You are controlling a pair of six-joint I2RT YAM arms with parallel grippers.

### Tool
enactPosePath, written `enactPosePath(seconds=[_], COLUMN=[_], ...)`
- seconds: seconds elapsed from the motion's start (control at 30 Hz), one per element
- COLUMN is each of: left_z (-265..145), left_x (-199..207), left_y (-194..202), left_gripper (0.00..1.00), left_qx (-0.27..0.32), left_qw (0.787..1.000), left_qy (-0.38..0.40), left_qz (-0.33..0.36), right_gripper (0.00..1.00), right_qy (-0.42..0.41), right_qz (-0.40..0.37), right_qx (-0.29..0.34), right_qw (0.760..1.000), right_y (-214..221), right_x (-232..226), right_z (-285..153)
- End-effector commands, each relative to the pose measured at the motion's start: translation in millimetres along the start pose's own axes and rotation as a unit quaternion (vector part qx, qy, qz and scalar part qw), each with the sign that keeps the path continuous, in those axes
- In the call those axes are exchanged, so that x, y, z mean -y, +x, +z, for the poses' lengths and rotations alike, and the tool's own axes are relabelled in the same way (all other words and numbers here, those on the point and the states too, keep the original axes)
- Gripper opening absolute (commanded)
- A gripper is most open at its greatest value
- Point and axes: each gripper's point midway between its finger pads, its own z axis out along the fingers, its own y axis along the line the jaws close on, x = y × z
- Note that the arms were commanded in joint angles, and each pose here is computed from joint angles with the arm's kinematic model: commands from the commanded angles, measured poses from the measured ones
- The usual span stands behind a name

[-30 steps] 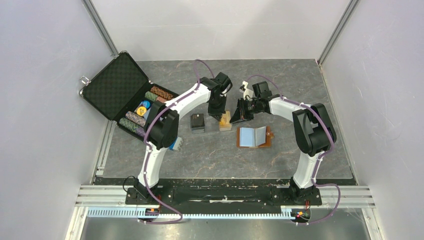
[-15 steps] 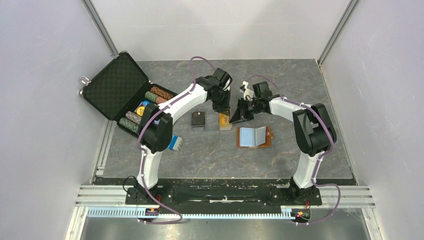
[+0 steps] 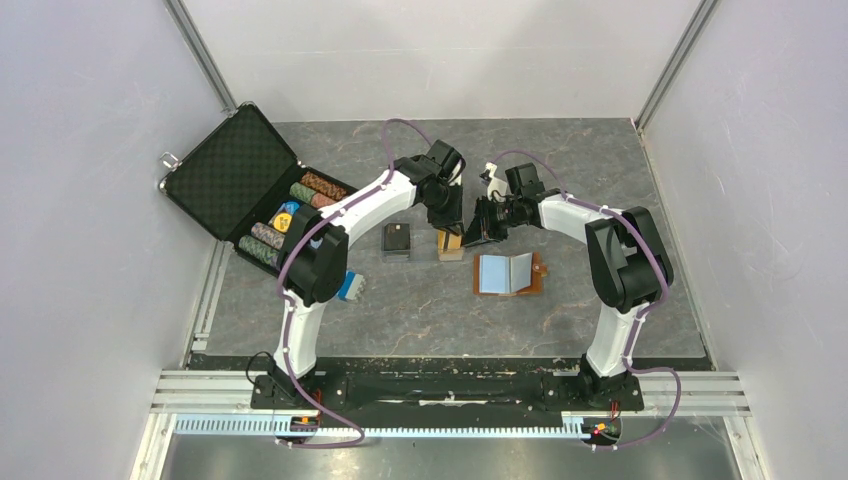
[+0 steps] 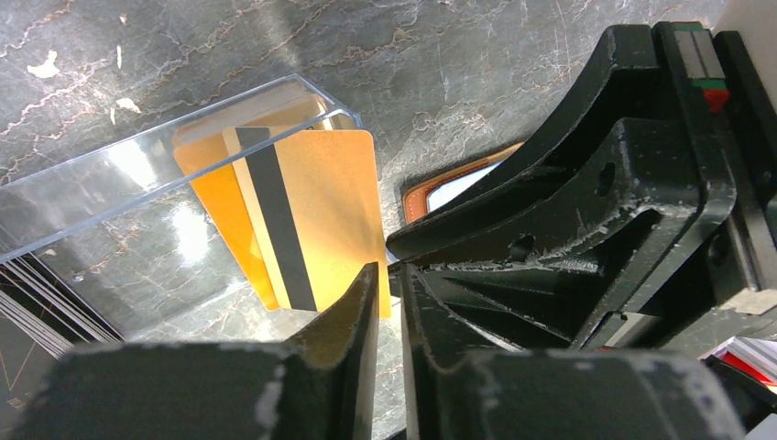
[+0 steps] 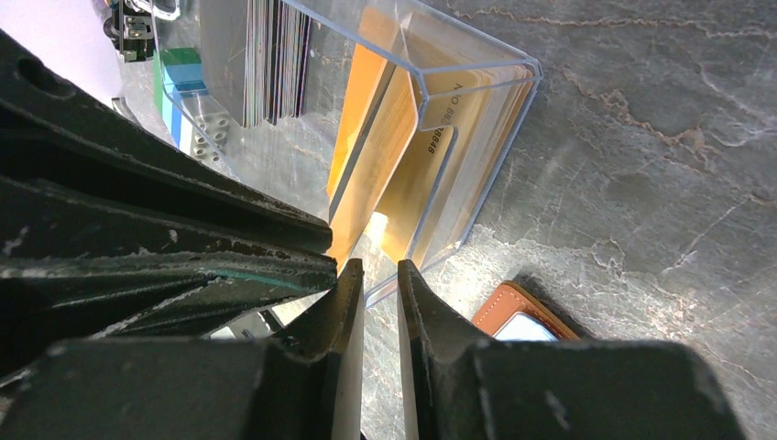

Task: Put the credit cards into the card holder
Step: Pick up the credit card from the storage box.

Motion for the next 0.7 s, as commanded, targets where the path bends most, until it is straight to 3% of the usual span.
enactPosePath(seconds=[0.0,0.1,0.17,0.23,0.3,0.33,0.47,0.67], left_z=[4.7,-1.4,-5.6,-11.2,-16.8,-21.5,-24.9,-20.6], left_x=[2.2,2.0,1.8,2.3,-0.6,-3.1,-22.7,-48.2], left_y=[-1.7,-7.9,-11.3,-14.9,-18.6,-22.0,-22.1,-15.7], left_gripper=[0.15,0.06,0.07,0.23,0.46,0.52,0.59,0.61], left_qx=[0.005,0.021,0.028,0.039,0.051,0.058,0.07,0.065], left_qw=[1.0,1.0,1.0,0.999,0.998,0.997,0.99,0.987], left_qy=[0.003,0.003,0.007,0.017,0.03,0.041,0.081,0.092], left_qz=[-0.005,-0.007,-0.008,-0.011,-0.025,-0.036,-0.088,-0.117], right_gripper=[0.15,0.15,0.16,0.16,0.16,0.16,0.16,0.16], right_qy=[0.032,0.032,0.032,0.033,0.033,0.034,0.033,0.032], right_qz=[0.0,-0.001,-0.001,-0.001,-0.002,-0.001,-0.002,-0.004], right_qx=[-0.022,-0.021,-0.022,-0.021,-0.021,-0.021,-0.02,-0.017], right_qw=[0.999,0.999,0.999,0.999,0.999,0.999,0.999,0.999], right_y=[18.8,18.3,18.8,18.8,18.0,18.4,16.0,12.0], right_x=[15.1,15.2,15.4,15.6,15.6,16.0,15.2,14.2], right_z=[5.0,4.9,4.9,4.8,4.6,5.0,5.2,6.1])
